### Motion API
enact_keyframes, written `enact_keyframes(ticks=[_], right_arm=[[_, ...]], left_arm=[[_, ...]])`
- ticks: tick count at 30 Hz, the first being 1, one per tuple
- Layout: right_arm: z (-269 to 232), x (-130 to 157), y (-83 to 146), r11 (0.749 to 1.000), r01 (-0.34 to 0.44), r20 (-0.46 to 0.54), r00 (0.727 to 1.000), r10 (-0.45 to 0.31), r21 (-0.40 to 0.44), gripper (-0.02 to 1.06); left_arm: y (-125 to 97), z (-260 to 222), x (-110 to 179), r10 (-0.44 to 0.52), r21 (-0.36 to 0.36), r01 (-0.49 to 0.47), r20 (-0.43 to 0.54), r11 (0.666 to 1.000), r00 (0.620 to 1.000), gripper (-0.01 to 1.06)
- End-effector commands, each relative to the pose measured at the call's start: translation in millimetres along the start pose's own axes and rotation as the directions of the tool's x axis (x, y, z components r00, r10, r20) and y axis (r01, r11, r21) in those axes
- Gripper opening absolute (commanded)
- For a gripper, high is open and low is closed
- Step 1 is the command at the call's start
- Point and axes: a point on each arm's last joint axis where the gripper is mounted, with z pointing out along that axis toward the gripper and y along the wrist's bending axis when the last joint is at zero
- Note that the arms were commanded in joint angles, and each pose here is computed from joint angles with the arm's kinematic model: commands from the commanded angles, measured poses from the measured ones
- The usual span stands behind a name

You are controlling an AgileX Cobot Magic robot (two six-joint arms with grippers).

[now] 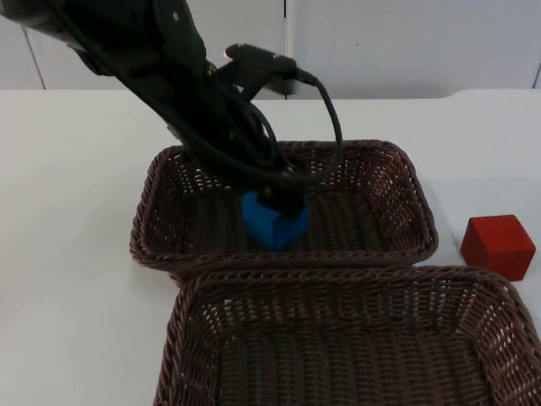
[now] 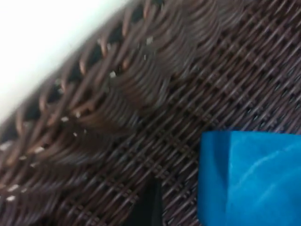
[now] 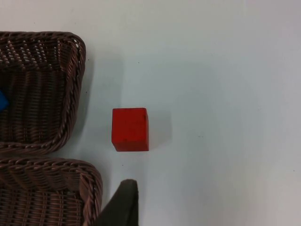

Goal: Pick up one cube with the left hand and place it into the upper basket. Pick up one cube with the right hand and place it into the lower basket.

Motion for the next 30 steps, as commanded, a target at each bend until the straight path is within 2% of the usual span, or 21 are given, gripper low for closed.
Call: enact_keyframes(ticks=[1,17,26,30], right_arm=[[-1,-2,-1,1.000,0.008,0.019,1.000,-0.008,0.005,1.05],[-1,-2,-1,1.000,0.010,0.019,1.000,-0.010,0.007,1.05],[-1,-2,-1,1.000,0.010,0.019,1.000,-0.010,0.007,1.05],[-1,-2,-1,1.000,0.010,0.019,1.000,-0.010,0.007,1.05]], left_arm=[[-3,-11,-7,-0.004,0.001,0.004,0.031,1.000,1.000,0.85],[-14,-94,-34,-0.011,-0.022,0.016,0.208,1.000,0.978,0.85],[-25,-161,-43,0.027,-0.045,-0.013,0.339,0.999,0.940,0.85],[-29,-183,-42,0.054,-0.060,-0.034,0.364,0.998,0.930,0.85]])
